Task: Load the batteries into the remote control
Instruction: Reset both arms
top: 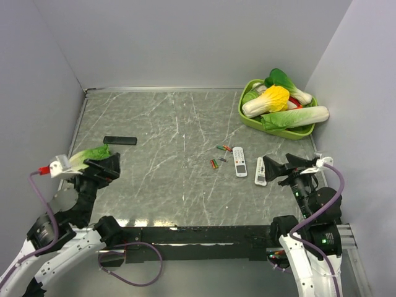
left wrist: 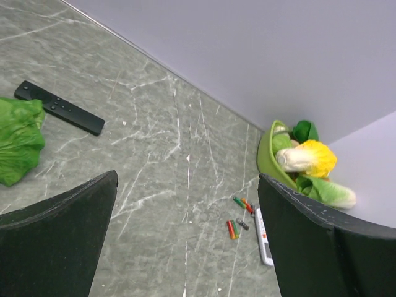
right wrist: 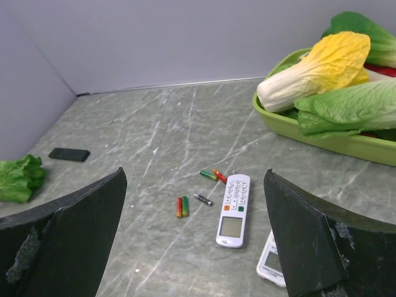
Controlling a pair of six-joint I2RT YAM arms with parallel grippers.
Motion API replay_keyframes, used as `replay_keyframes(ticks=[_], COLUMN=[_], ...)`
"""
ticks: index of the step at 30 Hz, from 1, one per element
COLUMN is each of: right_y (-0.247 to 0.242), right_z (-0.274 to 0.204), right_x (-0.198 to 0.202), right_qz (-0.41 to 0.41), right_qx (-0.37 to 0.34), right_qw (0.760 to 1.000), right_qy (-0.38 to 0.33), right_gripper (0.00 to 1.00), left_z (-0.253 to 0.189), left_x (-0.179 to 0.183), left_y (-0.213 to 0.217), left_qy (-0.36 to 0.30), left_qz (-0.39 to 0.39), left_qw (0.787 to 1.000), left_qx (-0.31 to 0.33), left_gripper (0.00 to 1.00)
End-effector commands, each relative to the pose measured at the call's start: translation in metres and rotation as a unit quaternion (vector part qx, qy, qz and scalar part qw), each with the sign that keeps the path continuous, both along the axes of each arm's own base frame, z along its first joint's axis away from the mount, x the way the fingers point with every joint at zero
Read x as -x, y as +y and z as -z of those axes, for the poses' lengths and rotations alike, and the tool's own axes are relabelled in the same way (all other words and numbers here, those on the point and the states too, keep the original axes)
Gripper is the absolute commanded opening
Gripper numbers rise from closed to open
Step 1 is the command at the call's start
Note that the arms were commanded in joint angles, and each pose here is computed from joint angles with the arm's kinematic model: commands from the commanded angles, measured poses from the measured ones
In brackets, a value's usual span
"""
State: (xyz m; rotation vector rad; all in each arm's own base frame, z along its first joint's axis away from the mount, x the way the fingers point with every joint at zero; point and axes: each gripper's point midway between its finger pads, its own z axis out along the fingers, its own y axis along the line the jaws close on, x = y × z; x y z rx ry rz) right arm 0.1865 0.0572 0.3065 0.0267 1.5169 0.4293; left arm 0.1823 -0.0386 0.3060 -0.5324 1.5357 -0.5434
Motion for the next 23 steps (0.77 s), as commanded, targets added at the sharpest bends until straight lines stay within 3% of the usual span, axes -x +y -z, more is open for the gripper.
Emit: replay_keyframes(ticks=[1,23], right_y=[-0.0073,-0.0171], right_z=[-0.0108,-0.0153], right_x=[0.0006,0.0080], right_qz=[0.021,0.045], right_qx=[0.002,0.003], right_qw=[0.999,0.997], right_qy=[-0.043,-0.065], right_gripper=[1.00,1.00], left_z=[-0.0012,0.0054], left_x=[0.0072,0.0054], left_y=[0.0228,0.0262], left_qy=[-0.016,0.000], left_qz=[-0.040,-0.057], left_qw=[0.998,0.998], left_qx=[0.036,0.036], left_gripper=[0.99,1.00])
